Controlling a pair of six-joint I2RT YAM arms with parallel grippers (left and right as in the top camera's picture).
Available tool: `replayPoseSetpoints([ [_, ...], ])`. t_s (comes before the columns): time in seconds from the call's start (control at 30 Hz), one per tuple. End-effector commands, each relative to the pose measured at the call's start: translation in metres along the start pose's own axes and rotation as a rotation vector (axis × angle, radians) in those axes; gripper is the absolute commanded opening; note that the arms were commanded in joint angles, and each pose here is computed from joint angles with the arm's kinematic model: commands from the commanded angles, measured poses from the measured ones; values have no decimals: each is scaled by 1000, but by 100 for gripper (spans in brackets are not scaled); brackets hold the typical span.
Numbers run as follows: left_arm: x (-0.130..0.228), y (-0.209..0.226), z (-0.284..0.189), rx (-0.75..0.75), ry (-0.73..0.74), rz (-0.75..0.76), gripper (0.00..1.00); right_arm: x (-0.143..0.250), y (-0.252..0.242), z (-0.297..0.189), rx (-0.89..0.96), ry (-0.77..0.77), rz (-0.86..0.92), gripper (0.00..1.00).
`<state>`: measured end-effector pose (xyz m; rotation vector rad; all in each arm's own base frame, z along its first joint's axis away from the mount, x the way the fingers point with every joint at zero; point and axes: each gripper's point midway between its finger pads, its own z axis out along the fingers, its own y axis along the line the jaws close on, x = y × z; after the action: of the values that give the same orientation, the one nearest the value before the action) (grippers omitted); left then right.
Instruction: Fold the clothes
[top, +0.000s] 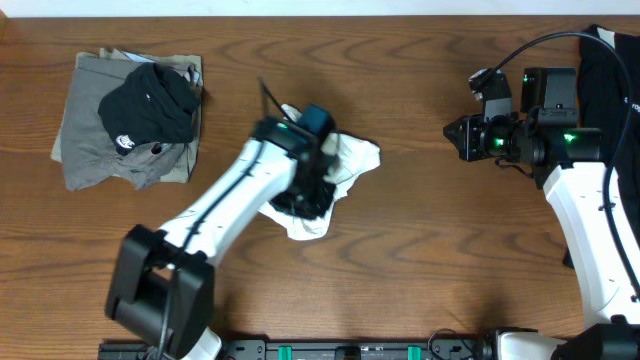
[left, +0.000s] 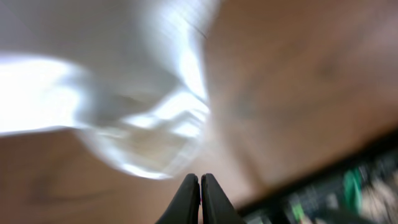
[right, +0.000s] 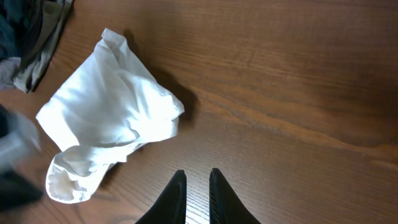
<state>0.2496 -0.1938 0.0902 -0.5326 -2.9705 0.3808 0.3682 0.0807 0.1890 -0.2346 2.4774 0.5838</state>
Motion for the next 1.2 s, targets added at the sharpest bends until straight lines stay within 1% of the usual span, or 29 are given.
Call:
replayPoseSetpoints([
  [0.0, -21, 40, -3, -117, -75, -96, 6, -4, 4, -3, -1, -12, -17, 12],
  [0.13, -37, 56, 17, -114, -91, -127, 6, -4, 4, -3, -1, -13, -17, 12],
  [0.27, -36, 60, 40, -101, -30, -150, 6, -3, 4, -3, -1, -9, -14, 12],
  [0.33, -30, 44, 45, -10, 16, -157, 6, -2, 4, -3, -1, -4, -13, 12],
  [0.37, -24, 28, 45, 79, 50, -160, 6, -2, 4, -3, -1, -1, -11, 12],
  [0.43, -14, 4, 44, 182, 99, -150, 6, -1, 4, -3, -1, 2, -10, 12],
  [0.47, -7, -4, 44, 204, 127, -144, 6, -1, 4, -3, -1, 2, -10, 12],
  [0.6, 12, -26, 48, 197, 196, -94, 6, -2, 4, -3, 0, -5, -14, 12],
  [0.77, 18, -41, 51, 188, 212, -42, 6, -3, 4, -3, 0, -8, -15, 12],
  [0.87, 9, -37, 36, 184, 177, -53, 6, -3, 4, -3, -1, -7, -14, 13],
  [0.97, -13, -24, 2, 194, 93, -99, 6, -2, 4, -3, -2, -5, -14, 19],
  [1.0, -21, -18, -10, 201, 55, -116, 6, -2, 5, -2, -4, -2, -16, 20],
  [1.07, -38, 2, -36, 202, -39, -159, 6, 0, 9, 1, -12, 8, -22, 20],
  [1.1, -46, 20, -47, 175, -89, -188, 8, 1, 11, 4, -17, 17, -27, 20],
  [1.17, -55, 54, -59, 107, -160, -244, 14, 4, 17, 10, -30, 35, -38, 20],
])
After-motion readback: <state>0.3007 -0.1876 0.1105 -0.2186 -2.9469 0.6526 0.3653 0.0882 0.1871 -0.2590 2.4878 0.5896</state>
